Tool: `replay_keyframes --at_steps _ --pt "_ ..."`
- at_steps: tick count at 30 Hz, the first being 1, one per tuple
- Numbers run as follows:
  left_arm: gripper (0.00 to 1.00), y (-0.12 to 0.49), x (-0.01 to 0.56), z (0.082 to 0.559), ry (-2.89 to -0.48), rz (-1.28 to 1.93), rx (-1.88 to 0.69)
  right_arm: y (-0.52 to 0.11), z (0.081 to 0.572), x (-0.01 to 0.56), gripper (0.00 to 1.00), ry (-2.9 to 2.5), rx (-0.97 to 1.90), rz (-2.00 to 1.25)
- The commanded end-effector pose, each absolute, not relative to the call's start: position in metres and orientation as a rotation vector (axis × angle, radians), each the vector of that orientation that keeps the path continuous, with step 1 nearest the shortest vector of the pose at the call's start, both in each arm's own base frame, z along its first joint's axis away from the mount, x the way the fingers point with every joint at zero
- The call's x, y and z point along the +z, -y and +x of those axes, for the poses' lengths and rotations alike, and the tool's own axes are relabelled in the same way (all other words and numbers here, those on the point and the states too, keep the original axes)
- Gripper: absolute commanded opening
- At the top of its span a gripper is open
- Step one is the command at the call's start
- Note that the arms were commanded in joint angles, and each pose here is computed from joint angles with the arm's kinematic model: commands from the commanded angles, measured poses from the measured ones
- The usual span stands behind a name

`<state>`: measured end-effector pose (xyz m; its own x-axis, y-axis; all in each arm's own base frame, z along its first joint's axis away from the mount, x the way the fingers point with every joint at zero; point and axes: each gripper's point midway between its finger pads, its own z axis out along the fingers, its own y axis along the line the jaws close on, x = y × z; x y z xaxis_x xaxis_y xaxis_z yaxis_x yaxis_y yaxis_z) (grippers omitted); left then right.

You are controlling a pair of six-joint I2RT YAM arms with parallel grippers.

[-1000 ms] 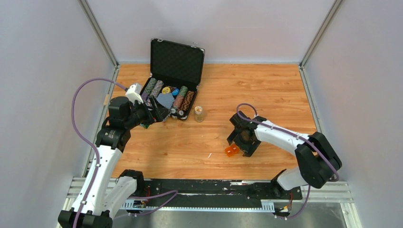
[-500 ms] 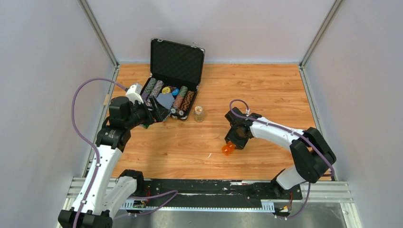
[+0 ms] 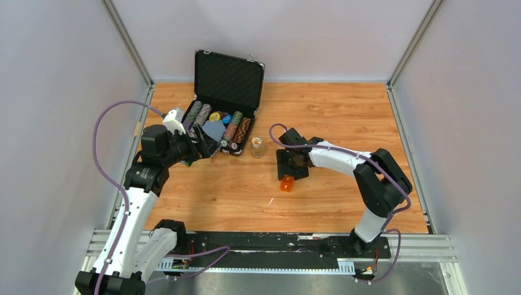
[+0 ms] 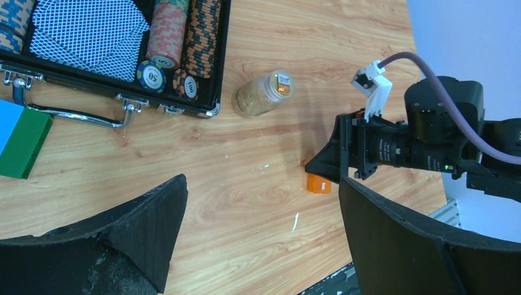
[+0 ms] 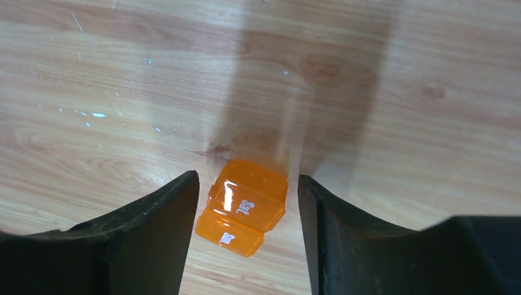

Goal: Sort the pills into containers

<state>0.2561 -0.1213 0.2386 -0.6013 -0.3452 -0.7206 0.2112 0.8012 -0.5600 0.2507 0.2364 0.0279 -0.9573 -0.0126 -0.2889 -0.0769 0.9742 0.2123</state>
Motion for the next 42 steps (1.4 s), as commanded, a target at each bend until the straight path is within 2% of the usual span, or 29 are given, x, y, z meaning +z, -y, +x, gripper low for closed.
replay_keyframes --at_steps 1,5,9,14,21,27,34,42 --pt "1.0 0.12 0.246 0.255 -2.042 -0.063 -0.753 -0.252 0.261 0.035 0.68 -2.772 0.389 -0.321" --pt "1.0 0.118 0.247 0.253 -2.04 -0.061 -0.746 -0.253 0.264 0.047 0.88 -2.767 0.387 -0.242" --pt "1.0 0.118 0.246 0.251 -2.039 -0.066 -0.744 -0.241 0.255 0.051 0.92 -2.825 0.28 -0.022" --pt "1.0 0.117 0.243 0.25 -2.046 -0.074 -0.744 -0.237 0.23 0.043 0.83 -2.86 0.076 0.129" --pt "1.0 0.118 0.241 0.249 -2.054 -0.075 -0.751 -0.251 0.211 0.043 0.77 -2.838 0.074 0.24" --pt "1.0 0.119 0.237 0.248 -2.062 -0.087 -0.759 -0.238 0.215 0.037 0.61 -2.795 -0.016 0.294" --pt "1.0 0.119 0.237 0.248 -2.06 -0.093 -0.764 -0.24 0.224 0.036 0.59 -2.755 -0.024 0.32" --pt "1.0 0.12 0.235 0.25 -2.064 -0.098 -0.767 -0.244 0.227 0.029 0.51 -2.75 0.009 0.306"
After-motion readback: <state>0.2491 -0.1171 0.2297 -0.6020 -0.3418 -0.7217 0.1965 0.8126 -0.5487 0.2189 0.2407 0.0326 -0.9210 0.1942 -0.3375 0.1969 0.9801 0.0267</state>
